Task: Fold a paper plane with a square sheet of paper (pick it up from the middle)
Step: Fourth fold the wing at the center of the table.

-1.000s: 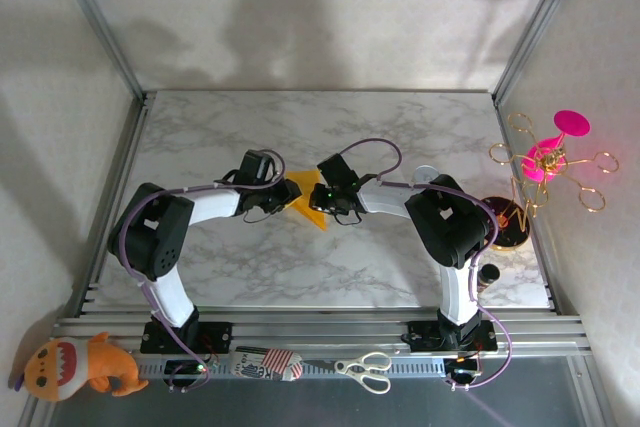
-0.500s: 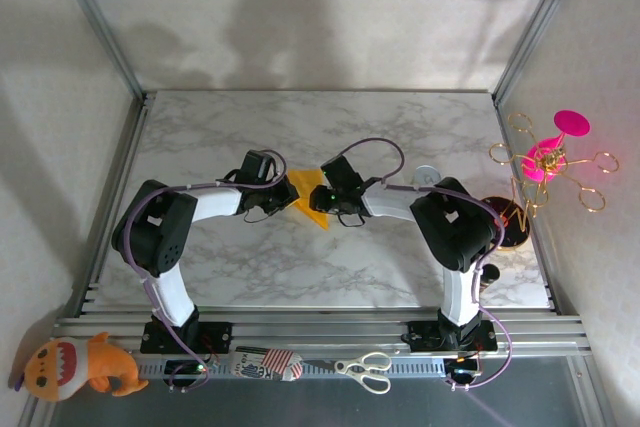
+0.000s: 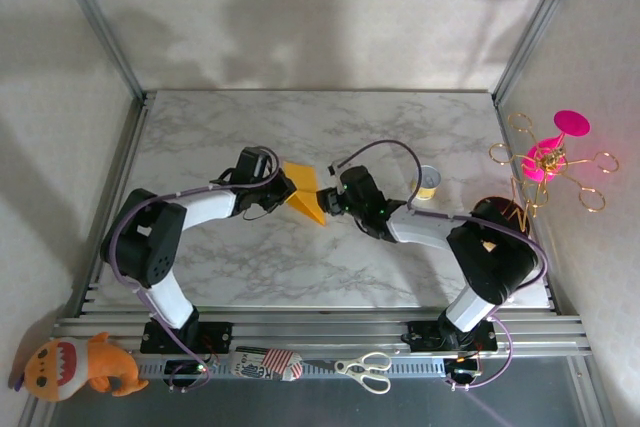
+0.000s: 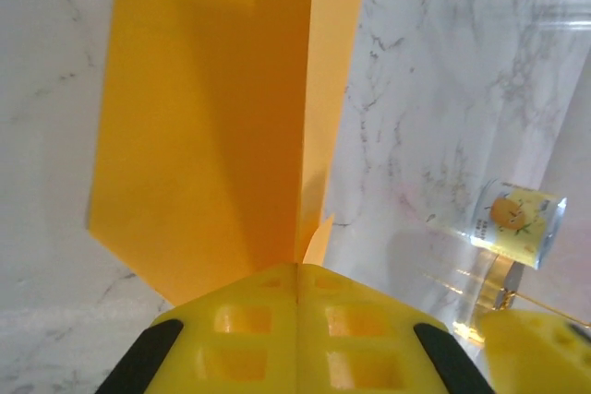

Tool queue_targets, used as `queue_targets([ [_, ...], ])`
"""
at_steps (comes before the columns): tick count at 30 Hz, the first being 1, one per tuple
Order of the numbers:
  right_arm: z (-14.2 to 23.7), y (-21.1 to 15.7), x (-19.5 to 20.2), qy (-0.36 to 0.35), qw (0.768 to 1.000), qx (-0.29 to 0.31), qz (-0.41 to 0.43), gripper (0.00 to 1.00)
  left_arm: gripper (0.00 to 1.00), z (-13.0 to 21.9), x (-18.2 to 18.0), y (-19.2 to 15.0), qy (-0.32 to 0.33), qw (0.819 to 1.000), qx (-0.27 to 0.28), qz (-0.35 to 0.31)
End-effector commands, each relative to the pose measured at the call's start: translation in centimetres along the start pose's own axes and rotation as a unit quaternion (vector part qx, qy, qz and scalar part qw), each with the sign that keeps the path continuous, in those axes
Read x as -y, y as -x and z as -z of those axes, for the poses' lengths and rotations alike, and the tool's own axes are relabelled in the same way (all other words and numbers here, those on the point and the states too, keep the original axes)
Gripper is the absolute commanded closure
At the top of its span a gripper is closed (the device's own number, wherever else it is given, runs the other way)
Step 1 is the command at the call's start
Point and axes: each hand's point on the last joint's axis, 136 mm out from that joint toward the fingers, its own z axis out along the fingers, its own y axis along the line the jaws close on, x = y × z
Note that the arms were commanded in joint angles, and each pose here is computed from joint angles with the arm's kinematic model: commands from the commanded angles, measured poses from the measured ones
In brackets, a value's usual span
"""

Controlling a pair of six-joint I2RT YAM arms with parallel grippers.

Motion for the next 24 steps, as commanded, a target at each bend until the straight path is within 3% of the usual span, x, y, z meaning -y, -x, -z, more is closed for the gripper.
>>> queue_targets([
  [1,0.3,1.4,-1.0,-0.020,0.992,0.053,0.112,0.49,0.97,1.2,0.3,0.4,0.000,0.998,0.039,0.041],
  [11,-1.7,-2.1,-5.1,-0.016,0.967,0.055,0.250,0.52,0.96,1.8,-0.4,-0.3,0.012,0.997,0.052,0.064],
  [21,-3.7,-2.7,-5.4,-0.025,0.957,0.057,0.283,0.59,0.93,1.7,-0.4,-0.6,0.012,0.996,0.048,0.071],
  [24,-4.0,-3.1,-5.4,-0.025,0.953,0.055,0.295,0.65,0.92,1.7,-0.5,-0.5,0.014,0.996,0.046,0.076],
])
